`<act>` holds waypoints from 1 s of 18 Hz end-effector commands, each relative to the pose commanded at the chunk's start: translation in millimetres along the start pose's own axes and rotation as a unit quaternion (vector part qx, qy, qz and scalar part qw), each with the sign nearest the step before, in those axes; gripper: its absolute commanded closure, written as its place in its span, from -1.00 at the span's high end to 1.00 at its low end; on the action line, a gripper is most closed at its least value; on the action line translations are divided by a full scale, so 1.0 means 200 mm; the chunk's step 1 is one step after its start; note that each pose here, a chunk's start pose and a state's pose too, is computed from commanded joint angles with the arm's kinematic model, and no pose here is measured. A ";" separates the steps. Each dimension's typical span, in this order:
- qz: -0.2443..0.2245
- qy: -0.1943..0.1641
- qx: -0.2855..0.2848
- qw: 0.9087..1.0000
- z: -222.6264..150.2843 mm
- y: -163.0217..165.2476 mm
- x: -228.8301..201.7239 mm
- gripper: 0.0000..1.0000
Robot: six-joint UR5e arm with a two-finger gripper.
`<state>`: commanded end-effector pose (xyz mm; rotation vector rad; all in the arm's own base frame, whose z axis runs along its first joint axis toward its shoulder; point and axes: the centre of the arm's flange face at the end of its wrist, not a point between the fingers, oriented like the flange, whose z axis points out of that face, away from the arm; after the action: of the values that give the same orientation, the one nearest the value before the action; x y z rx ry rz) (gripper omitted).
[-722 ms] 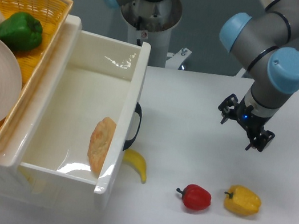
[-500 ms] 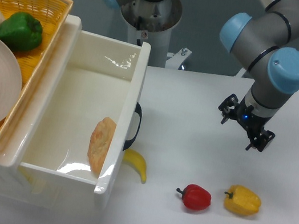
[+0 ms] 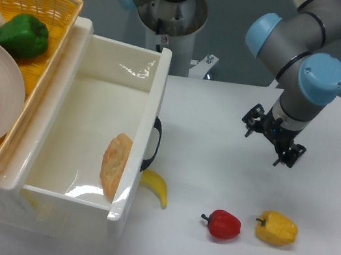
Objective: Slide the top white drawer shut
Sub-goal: 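Move the open gripper toward the front panel of the open white drawer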
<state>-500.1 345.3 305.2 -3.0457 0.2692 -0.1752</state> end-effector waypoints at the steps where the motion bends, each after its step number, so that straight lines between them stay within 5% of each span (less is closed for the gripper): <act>1: -0.004 0.010 0.010 1.000 0.04 0.01 0.02 1.00; 8: -0.045 0.036 0.030 0.998 0.10 -0.07 0.10 1.00; 13: -0.126 0.046 0.050 0.990 0.11 -0.21 0.16 -0.02; 16: -0.135 0.050 0.052 0.988 0.12 -0.26 0.19 -0.56; 18: -0.157 0.057 0.069 0.984 0.10 -0.29 0.22 -0.76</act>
<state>-445.8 396.3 296.1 -2.9243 -0.2107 -0.3712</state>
